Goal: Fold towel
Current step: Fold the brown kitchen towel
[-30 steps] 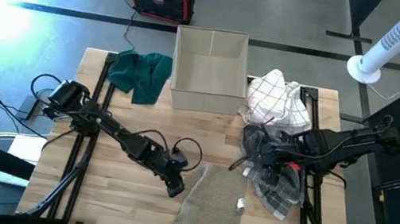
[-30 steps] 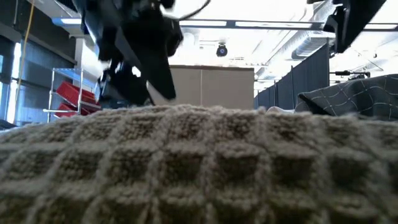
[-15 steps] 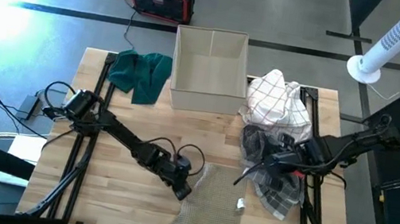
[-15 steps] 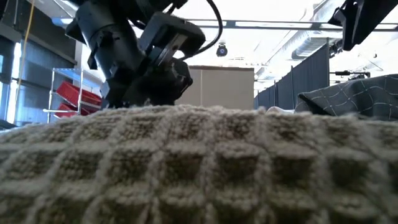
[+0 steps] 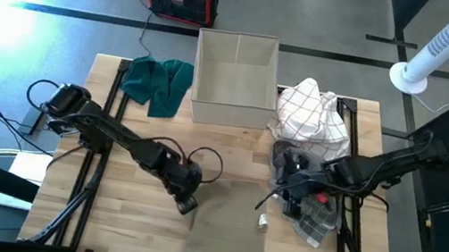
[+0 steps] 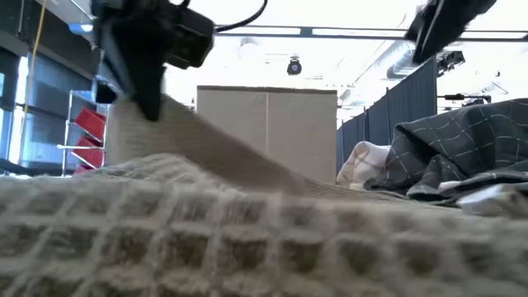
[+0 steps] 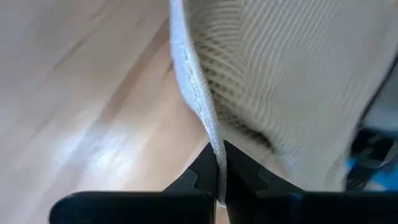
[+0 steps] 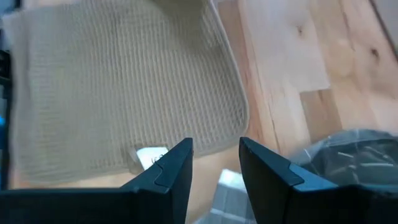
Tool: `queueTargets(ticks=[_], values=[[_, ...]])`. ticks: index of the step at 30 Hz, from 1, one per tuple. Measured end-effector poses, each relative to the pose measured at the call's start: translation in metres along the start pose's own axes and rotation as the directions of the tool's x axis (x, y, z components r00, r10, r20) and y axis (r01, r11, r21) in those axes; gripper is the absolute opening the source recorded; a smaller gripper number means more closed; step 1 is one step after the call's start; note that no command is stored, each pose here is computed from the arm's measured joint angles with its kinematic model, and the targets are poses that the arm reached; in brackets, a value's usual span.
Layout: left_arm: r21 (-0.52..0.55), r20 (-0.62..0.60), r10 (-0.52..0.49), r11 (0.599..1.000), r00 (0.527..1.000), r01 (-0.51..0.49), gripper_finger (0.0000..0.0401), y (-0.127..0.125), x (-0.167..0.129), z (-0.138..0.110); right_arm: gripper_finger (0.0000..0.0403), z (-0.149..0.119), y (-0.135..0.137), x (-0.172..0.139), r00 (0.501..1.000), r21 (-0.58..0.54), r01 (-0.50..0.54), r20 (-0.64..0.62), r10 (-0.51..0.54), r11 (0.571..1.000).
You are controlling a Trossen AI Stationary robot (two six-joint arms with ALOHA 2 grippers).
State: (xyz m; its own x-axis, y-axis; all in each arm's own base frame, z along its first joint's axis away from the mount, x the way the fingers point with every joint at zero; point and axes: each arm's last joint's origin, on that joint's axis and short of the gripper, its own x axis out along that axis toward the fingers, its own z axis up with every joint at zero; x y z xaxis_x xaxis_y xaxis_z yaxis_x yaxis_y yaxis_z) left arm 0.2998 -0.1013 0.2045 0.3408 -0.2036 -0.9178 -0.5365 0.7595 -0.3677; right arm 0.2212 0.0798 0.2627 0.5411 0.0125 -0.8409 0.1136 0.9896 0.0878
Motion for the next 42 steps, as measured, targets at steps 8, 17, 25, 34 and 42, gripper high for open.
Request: queueTargets(ticks=[8,17,25,34,42], values=[[0.067,-0.074,0.069,0.996,0.995,-0.064,0.0000,0.016,0.004,0.004,0.0119,-0.025,-0.016,0.063,0.979,-0.181,0.053,0.201,-0.016,0.982],[0.075,-0.066,0.066,0.995,0.996,-0.061,0.0000,0.021,0.005,0.013,0.0119,-0.032,-0.036,0.122,0.995,-0.125,0.052,0.096,-0.040,0.991],[0.088,-0.076,0.064,0.995,0.995,-0.057,0.0000,0.023,0.005,0.014,0.0115,-0.042,-0.041,0.153,1.000,-0.082,0.030,0.000,-0.030,0.996],[0.152,-0.058,0.117,0.983,0.991,-0.107,0.0000,0.026,0.005,0.014,0.0007,-0.038,-0.041,0.147,1.000,0.015,0.010,-0.004,-0.010,1.000],[0.206,-0.133,0.291,0.943,0.948,-0.261,0.0000,0.036,-0.008,0.006,0.0001,0.020,-0.026,0.103,0.992,-0.090,0.085,0.103,-0.076,0.992]])
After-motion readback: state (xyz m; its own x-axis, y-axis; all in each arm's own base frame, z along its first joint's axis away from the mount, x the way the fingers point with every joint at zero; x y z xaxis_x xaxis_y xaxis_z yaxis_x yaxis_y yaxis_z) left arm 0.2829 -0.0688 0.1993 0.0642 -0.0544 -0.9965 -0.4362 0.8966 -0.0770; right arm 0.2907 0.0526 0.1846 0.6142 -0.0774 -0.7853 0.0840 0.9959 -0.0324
